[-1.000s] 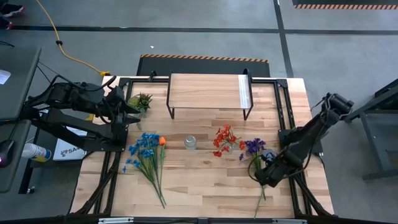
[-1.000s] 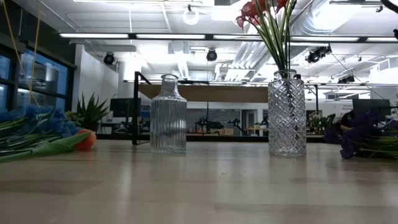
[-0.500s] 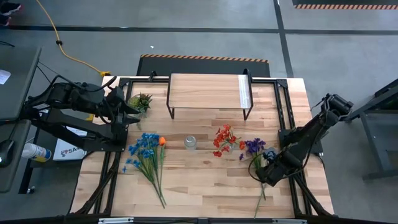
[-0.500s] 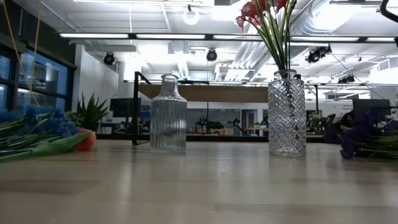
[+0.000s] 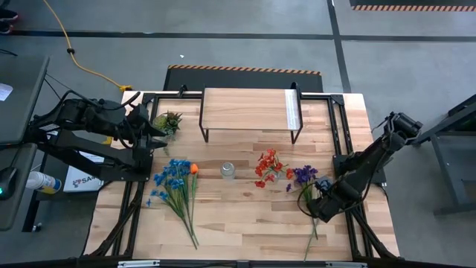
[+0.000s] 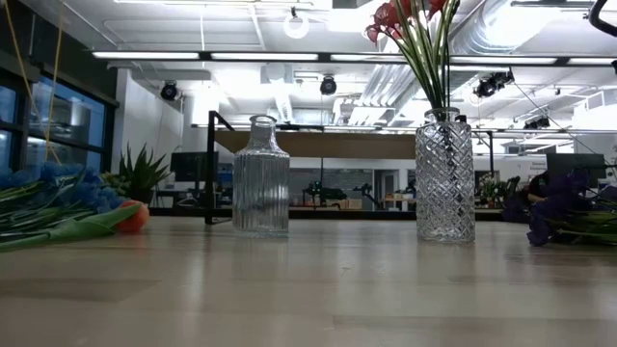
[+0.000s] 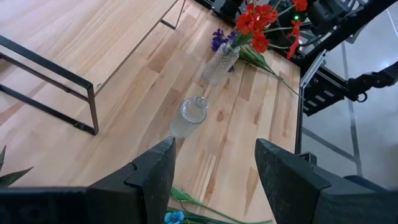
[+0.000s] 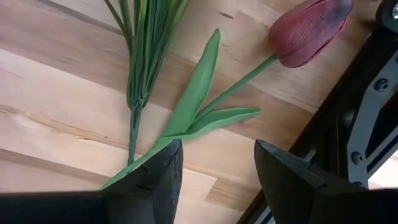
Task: Pick and place flowers into a vace then onto a shelf
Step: Put the dark red flower into the right transparent flower vase
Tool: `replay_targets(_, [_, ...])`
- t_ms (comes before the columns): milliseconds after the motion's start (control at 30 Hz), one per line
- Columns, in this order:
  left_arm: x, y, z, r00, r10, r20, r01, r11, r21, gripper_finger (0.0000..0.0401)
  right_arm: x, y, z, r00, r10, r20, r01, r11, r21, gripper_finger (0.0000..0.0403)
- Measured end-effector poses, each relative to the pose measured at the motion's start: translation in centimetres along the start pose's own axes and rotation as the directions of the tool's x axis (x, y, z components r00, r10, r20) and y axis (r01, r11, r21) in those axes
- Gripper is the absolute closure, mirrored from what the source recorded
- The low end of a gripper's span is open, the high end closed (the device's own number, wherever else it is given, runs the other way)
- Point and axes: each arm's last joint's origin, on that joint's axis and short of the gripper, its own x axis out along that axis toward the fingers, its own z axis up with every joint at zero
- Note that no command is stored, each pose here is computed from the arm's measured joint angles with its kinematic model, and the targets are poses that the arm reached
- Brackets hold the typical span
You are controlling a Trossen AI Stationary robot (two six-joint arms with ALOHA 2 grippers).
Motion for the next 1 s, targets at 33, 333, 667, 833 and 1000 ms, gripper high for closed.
replay_targets(33, [0.0,0.0,0.0,1.000,0.000,0.000,0.000,1.000,0.000,0.0148,0.0,0.0,0.1,1.000,0.004,0.004,-0.004,1.000,0.004,0.0216])
replay_targets(333, [0.0,0.0,0.0,1.000,0.003,-0.003,-0.003,1.000,0.003,0.0148,1.1,0.6,0.4,0.998,-0.055,0.022,0.054,0.998,0.031,0.0222])
replay_targets(667, [0.0,0.0,-0.1,1.000,-0.004,-0.007,0.004,1.000,0.003,0.0148,1.9,1.8,-0.6,0.997,-0.008,-0.075,0.010,0.999,0.035,0.0222])
replay_targets(833, [0.0,0.0,-0.1,1.000,-0.006,-0.014,0.006,1.000,0.003,0.0148,1.7,3.0,-1.1,0.986,0.113,-0.126,-0.112,0.994,0.020,0.0222])
replay_targets(1000, [0.0,0.2,-0.3,0.999,0.007,-0.036,-0.007,1.000,0.006,0.0148,1.8,2.8,-1.9,0.981,0.111,-0.161,-0.112,0.994,0.005,0.0222])
